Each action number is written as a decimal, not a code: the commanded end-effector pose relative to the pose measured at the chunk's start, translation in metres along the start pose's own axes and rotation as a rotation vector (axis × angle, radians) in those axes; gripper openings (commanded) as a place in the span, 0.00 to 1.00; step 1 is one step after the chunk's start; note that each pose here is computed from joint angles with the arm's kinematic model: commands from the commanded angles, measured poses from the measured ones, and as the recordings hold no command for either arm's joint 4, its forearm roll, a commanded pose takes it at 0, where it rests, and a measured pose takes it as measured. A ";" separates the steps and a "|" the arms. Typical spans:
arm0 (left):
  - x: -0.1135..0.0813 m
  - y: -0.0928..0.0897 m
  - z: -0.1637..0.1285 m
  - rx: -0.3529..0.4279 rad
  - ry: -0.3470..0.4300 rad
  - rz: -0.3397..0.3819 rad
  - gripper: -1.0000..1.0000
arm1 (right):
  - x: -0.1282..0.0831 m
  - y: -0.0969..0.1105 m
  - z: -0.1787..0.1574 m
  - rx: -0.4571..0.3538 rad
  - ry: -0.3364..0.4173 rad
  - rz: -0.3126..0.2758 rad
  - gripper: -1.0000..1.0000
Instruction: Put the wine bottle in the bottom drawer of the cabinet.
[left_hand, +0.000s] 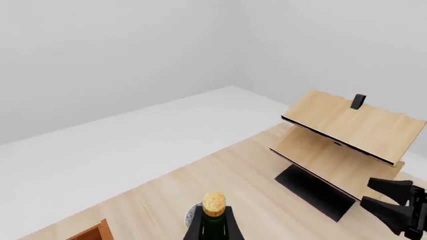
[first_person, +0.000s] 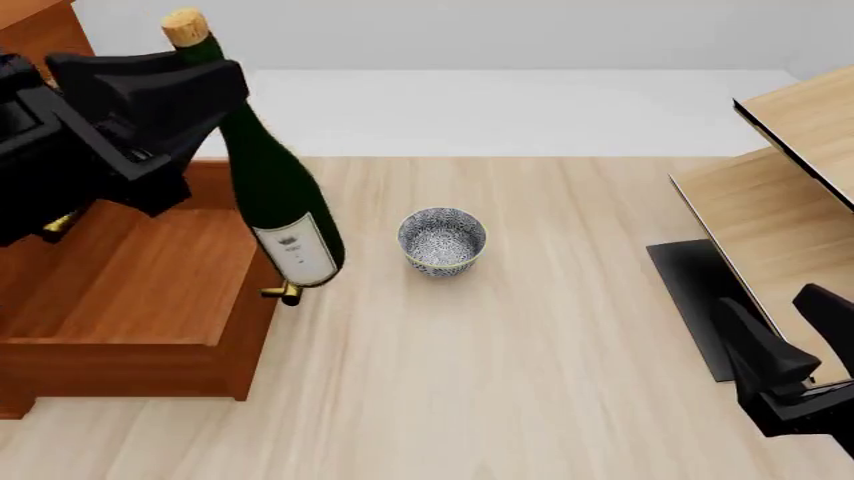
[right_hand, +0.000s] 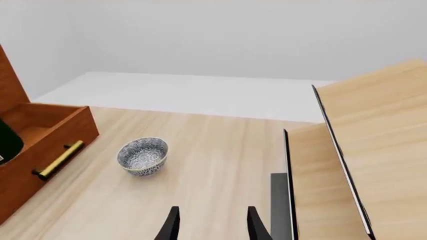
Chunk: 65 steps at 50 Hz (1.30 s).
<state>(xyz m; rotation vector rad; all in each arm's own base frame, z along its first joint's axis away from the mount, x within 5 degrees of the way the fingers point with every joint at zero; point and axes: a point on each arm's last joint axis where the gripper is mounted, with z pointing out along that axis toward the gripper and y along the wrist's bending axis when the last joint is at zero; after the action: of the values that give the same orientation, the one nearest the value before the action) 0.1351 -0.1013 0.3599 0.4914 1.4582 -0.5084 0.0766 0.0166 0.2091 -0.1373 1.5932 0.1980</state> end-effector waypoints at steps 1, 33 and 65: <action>-0.031 0.002 -0.024 -0.016 -0.064 0.027 0.00 | 0.000 0.000 0.000 -0.003 -0.003 -0.001 1.00; -0.093 0.009 -0.063 -0.088 -0.048 0.077 0.00 | 0.000 0.001 0.003 -0.012 0.007 0.000 1.00; -0.138 0.023 -0.040 -0.178 0.216 0.026 0.00 | 0.001 0.003 0.006 -0.032 0.019 -0.008 1.00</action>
<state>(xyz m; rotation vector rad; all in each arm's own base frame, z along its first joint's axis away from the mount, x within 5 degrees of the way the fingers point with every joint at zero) 0.1047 -0.0534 0.4815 0.4258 1.6172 -0.3247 0.0815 0.0200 0.2082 -0.1650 1.6081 0.2132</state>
